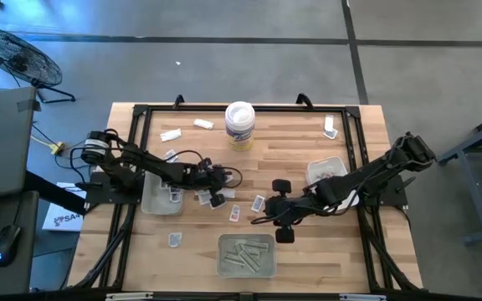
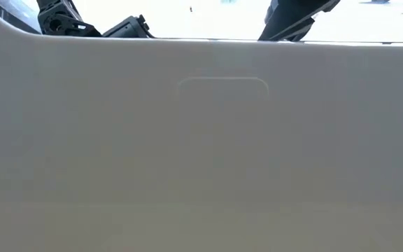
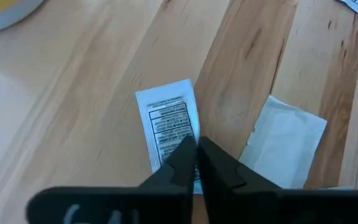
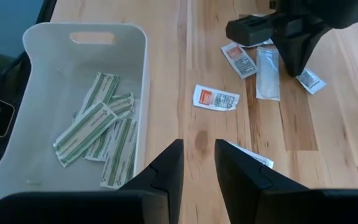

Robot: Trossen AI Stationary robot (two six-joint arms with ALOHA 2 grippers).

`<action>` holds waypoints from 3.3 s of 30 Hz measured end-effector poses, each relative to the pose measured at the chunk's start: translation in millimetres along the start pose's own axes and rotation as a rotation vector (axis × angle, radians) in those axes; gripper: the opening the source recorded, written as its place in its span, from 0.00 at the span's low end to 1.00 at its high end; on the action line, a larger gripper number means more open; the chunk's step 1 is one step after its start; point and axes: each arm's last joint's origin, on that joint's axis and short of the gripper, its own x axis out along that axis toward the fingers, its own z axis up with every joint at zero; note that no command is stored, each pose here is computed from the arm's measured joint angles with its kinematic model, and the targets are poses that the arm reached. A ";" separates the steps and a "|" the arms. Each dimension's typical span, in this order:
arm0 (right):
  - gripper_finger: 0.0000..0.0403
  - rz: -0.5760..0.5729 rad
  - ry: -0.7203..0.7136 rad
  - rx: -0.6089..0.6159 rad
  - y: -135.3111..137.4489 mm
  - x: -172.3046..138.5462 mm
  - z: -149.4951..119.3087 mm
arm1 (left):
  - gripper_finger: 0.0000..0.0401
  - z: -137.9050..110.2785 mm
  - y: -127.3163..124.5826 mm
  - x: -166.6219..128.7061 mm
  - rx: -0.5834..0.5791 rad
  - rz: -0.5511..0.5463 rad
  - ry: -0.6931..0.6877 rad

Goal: Pick & Place First Aid Supplies
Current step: Put the orange ointment pack into the white bin

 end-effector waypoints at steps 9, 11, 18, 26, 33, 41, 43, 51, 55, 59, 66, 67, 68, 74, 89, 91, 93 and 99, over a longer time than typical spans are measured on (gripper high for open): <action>0.21 0.001 -0.002 0.030 0.1 0.0 0.2 | 0.01 6.7 2.2 -13.6 -0.026 -0.035 -0.037; 0.21 0.002 -0.002 0.043 0.3 0.0 0.2 | 0.01 10.6 3.1 -21.4 -0.032 -0.059 -0.056; 0.21 0.005 -0.001 0.047 0.3 0.1 0.1 | 0.00 30.8 5.6 -65.6 -0.061 -0.224 -0.171; 0.21 0.004 0.004 0.041 0.2 0.1 -0.3 | 0.00 22.0 14.9 -146.3 -0.133 -0.329 -0.202; 0.21 -0.008 -0.002 -0.022 -0.2 0.1 0.1 | 0.00 -22.7 40.9 -199.0 -0.327 -0.249 -0.039; 0.21 -0.068 -0.037 -0.041 -3.6 0.6 3.0 | 0.00 -51.8 56.3 -203.6 -0.491 0.008 0.129; 0.21 -0.069 -0.037 -0.030 -5.3 1.0 3.6 | 0.00 -51.2 54.4 -200.4 -0.464 0.026 0.140; 0.21 -0.044 -0.028 -0.007 -6.3 1.5 3.8 | 0.00 -48.5 49.4 -191.5 -0.410 0.080 0.144; 0.21 -0.045 -0.028 -0.007 -6.5 1.5 3.8 | 0.00 -49.3 49.1 -191.7 -0.411 0.064 0.167; 0.21 -0.054 -0.031 -0.006 -6.8 1.5 3.9 | 0.00 -48.9 48.9 -191.7 -0.396 0.062 0.163; 0.21 -0.057 -0.035 -0.006 -6.8 1.5 4.2 | 0.00 -35.2 40.0 -190.9 -0.339 -0.063 0.047; 0.21 -0.066 -0.043 -0.009 -7.0 1.5 4.8 | 0.00 -31.2 37.5 -191.0 -0.324 -0.096 0.013; 0.21 -0.084 -0.058 -0.017 -7.2 1.4 5.9 | 0.00 -26.6 34.7 -191.4 -0.304 -0.136 -0.025; 0.21 -0.175 -0.206 -0.115 -8.7 10.0 7.1 | 0.00 0.7 13.6 -191.2 -0.163 -0.389 -0.215; 0.41 -0.043 -0.669 -0.218 -41.9 29.3 -6.5 | 0.00 38.5 -40.5 -146.2 0.036 -0.676 -0.445; 0.44 0.020 -0.686 -0.244 -45.3 30.5 -9.4 | 0.00 41.0 -44.6 -141.1 0.040 -0.686 -0.473; 0.46 0.043 -0.696 -0.264 -47.4 31.5 -11.7 | 0.00 44.7 -44.5 -135.6 0.031 -0.692 -0.493; 0.43 0.029 -0.669 -0.280 -49.1 37.1 -15.7 | 0.00 54.2 -42.3 -123.5 0.017 -0.743 -0.538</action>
